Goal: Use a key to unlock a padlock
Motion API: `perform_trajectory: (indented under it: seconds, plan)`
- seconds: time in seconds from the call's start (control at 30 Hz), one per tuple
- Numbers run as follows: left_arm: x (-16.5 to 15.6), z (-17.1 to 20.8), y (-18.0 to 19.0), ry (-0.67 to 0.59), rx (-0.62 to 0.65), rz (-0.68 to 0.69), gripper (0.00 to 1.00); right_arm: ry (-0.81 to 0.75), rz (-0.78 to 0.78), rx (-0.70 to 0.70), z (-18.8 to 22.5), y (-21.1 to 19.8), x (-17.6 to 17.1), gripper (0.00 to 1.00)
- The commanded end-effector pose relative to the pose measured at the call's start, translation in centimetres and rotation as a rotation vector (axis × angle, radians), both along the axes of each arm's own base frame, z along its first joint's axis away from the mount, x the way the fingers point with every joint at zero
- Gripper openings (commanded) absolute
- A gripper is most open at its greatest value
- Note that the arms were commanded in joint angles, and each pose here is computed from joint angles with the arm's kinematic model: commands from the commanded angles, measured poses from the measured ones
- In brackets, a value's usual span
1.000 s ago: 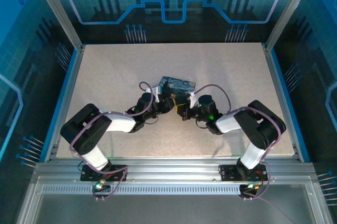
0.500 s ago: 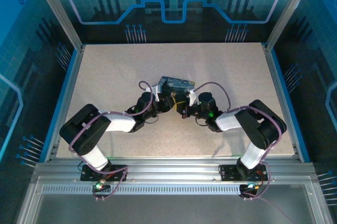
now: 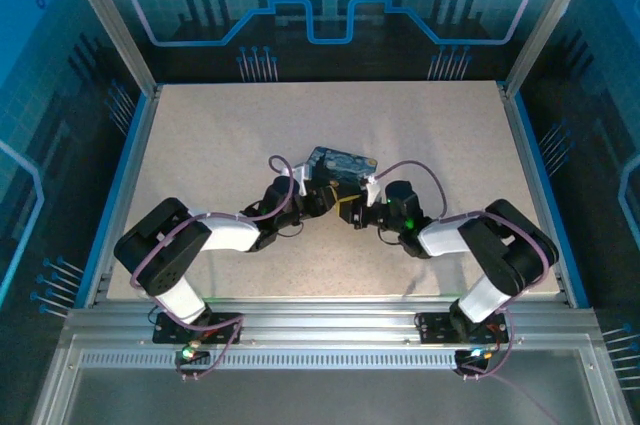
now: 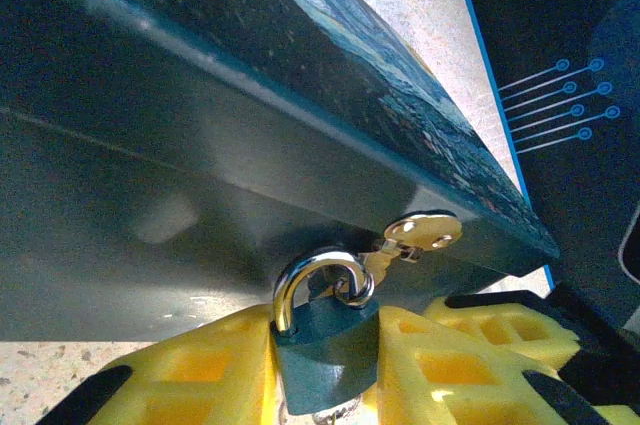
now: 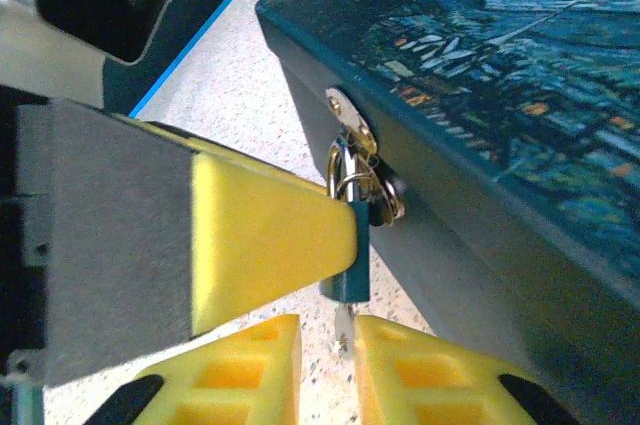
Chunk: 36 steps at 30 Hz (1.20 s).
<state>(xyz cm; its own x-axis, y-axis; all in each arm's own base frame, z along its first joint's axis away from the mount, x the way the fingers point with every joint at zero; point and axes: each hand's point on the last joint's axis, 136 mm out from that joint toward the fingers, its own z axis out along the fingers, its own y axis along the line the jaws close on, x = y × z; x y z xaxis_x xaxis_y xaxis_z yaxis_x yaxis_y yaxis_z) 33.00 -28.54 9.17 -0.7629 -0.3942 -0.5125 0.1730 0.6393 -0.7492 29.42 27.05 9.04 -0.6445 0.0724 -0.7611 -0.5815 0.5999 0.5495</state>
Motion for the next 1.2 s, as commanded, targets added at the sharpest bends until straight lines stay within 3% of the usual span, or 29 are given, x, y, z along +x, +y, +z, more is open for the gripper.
perform_trajectory:
  seconds: [0.0, 0.4, 1.17]
  plan:
    - [0.2, 1.6, -0.9, -0.025, -0.036, -0.022, 0.29, -0.019, -0.008, 0.011, 0.7, -0.8, -0.4, 0.25]
    - [0.3, 1.8, -1.1, -0.024, -0.047, -0.022, 0.28, 0.093, 0.017, 0.058, 0.2, -1.3, -2.2, 0.32]
    - [0.2, 2.0, -1.2, -0.024, -0.056, -0.026, 0.28, 0.082, -0.013, 0.101, 0.1, 0.7, 0.2, 0.25]
